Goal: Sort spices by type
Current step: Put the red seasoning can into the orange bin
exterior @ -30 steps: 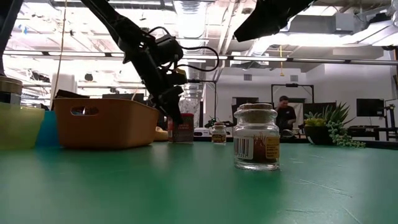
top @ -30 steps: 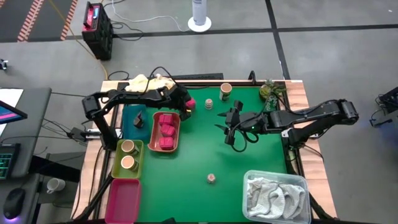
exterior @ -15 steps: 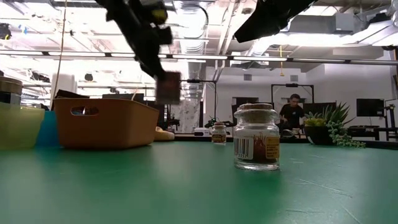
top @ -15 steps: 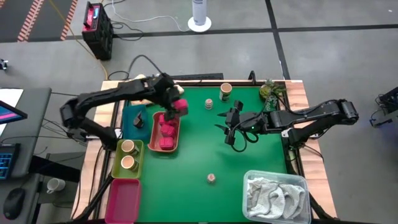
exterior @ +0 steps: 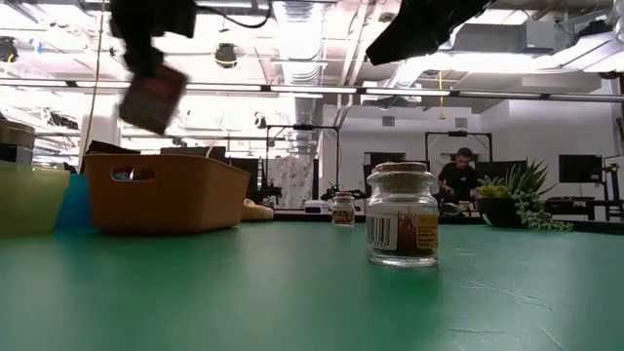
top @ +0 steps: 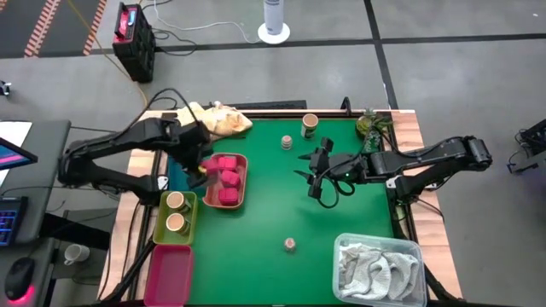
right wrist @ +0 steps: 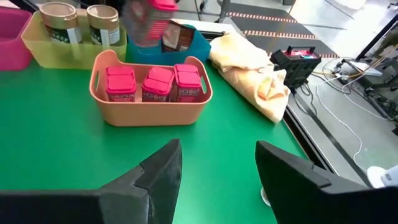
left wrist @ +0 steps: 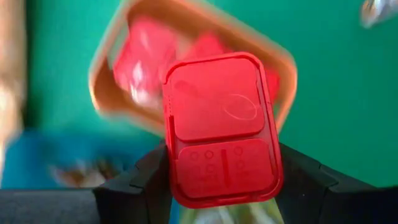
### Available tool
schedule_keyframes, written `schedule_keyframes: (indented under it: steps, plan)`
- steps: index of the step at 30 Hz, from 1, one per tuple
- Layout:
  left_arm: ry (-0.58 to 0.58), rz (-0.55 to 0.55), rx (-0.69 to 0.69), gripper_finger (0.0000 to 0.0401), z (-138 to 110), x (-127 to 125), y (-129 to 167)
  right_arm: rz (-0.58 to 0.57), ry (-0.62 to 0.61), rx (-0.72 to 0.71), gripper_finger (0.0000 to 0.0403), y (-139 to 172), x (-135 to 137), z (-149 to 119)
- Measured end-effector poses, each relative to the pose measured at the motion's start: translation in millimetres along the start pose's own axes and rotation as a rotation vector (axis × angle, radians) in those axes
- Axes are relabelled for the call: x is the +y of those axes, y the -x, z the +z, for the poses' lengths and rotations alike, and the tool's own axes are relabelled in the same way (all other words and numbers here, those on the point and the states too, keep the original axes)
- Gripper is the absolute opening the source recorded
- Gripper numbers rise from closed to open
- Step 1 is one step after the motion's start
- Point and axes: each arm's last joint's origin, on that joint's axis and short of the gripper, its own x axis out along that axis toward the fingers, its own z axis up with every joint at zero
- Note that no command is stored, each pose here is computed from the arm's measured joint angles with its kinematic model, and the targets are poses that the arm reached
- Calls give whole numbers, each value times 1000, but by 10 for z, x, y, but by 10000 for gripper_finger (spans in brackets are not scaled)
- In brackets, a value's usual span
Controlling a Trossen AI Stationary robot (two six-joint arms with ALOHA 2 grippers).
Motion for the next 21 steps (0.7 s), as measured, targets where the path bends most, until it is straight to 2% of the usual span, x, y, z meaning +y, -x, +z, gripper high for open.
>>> schedule_keyframes:
  steps: [3,6,13,17,21]
  plan:
    - [40,65,69,209,-135,-57,30,6,1,-15,234,8,17,14]
    - [126,142,40,209,-209,-79,-25,12,2,-28,234,16,35,28]
    - [326,238,95,221,-422,-97,-461,17,3,-30,234,21,47,30]
    - [356,225,55,216,-462,-130,-672,16,6,-30,234,20,46,29]
    - [353,184,37,209,-447,-161,-709,16,7,-30,234,20,45,29]
